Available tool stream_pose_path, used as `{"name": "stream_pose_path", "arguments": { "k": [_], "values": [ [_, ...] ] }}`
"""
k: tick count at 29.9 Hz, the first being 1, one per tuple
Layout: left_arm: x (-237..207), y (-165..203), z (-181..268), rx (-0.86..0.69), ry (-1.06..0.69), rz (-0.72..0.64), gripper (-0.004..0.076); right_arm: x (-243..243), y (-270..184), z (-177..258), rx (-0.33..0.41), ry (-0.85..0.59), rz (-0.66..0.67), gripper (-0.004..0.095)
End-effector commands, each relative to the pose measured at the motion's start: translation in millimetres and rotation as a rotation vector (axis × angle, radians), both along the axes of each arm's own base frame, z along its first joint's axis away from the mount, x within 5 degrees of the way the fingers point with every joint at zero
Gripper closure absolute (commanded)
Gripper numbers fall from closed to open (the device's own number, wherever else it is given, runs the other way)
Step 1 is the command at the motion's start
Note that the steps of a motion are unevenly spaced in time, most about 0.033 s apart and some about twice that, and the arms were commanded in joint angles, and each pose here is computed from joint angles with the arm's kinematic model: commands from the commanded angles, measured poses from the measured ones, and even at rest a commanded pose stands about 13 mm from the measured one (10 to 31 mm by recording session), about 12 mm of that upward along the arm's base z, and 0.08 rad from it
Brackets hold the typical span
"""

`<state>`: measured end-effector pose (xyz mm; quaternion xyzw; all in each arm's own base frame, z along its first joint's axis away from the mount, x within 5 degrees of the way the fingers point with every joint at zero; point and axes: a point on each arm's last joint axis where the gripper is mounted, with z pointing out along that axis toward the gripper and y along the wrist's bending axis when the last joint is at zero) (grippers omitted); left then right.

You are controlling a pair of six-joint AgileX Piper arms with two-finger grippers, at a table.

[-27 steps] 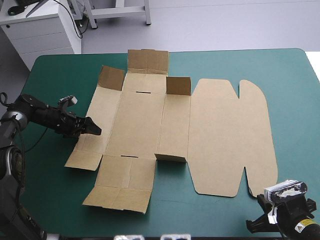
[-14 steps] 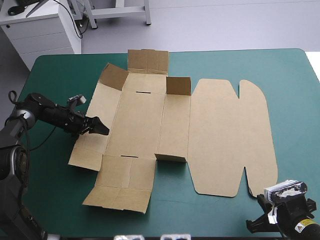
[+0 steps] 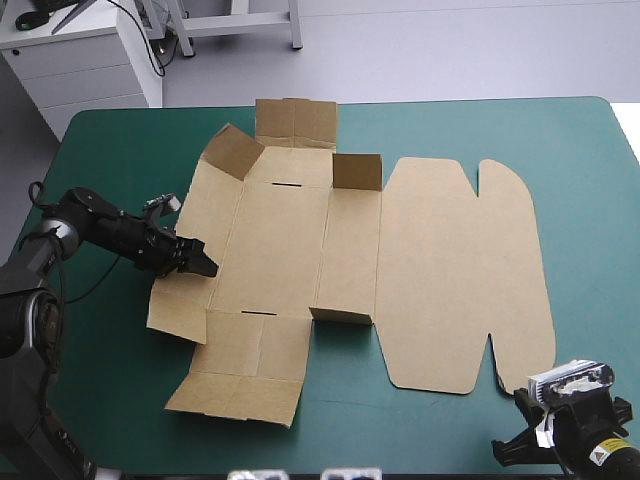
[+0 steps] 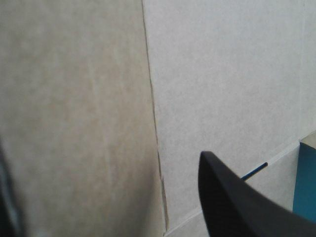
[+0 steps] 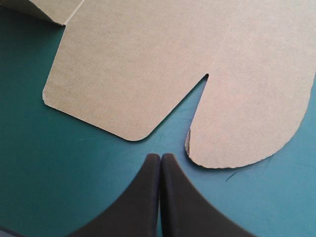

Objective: Fold the box

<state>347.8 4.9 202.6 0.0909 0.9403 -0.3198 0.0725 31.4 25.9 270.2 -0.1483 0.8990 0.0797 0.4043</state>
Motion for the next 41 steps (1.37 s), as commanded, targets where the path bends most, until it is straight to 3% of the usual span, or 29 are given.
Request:
{"name": "stream_pose_path", "arguments": {
  "k": [1, 6, 10, 15, 20, 25, 33, 41],
  "values": [
    [-7.6, -7.5, 24.3, -0.077, 0.003, -0.039, 0.0500, 4.1, 0.2, 11.2, 0.017, -0.067, -0.012, 0.0927],
    [-6.7, -8.4, 25.3, -0.090, -0.024, -0.056, 0.0731, 4.1, 0.0, 11.2, 0.017, -0.066, -0.014, 0.0927],
    [-4.9, -10.7, 28.9, -0.116, -0.120, -0.131, 0.0730, 4.1, 0.0, 11.2, 0.017, -0.066, -0.014, 0.0927],
    [-0.1, -20.7, 36.8, -0.174, -0.152, -0.119, 0.0731, 4.1, 0.0, 11.2, 0.017, -0.066, -0.014, 0.0927],
    [4.0, -44.2, 58.4, -0.028, -0.194, -0.246, 0.0731, 4.2, 0.0, 11.2, 0.017, -0.067, -0.015, 0.0927],
    [2.4, -88.1, 116.1, 0.094, -0.402, -0.425, 0.0731, 4.2, 0.0, 11.2, 0.017, -0.067, -0.015, 0.0927],
    [-9.6, -148.0, 205.1, 0.394, -0.733, -0.578, 0.0731, 4.2, -0.1, 11.1, 0.015, -0.067, -0.015, 0.0927],
    [-42.0, -201.0, 241.6, 0.673, -0.957, -0.735, 0.0731, 4.3, -0.2, 11.2, 0.017, -0.068, -0.017, 0.0927]
  ]
}}
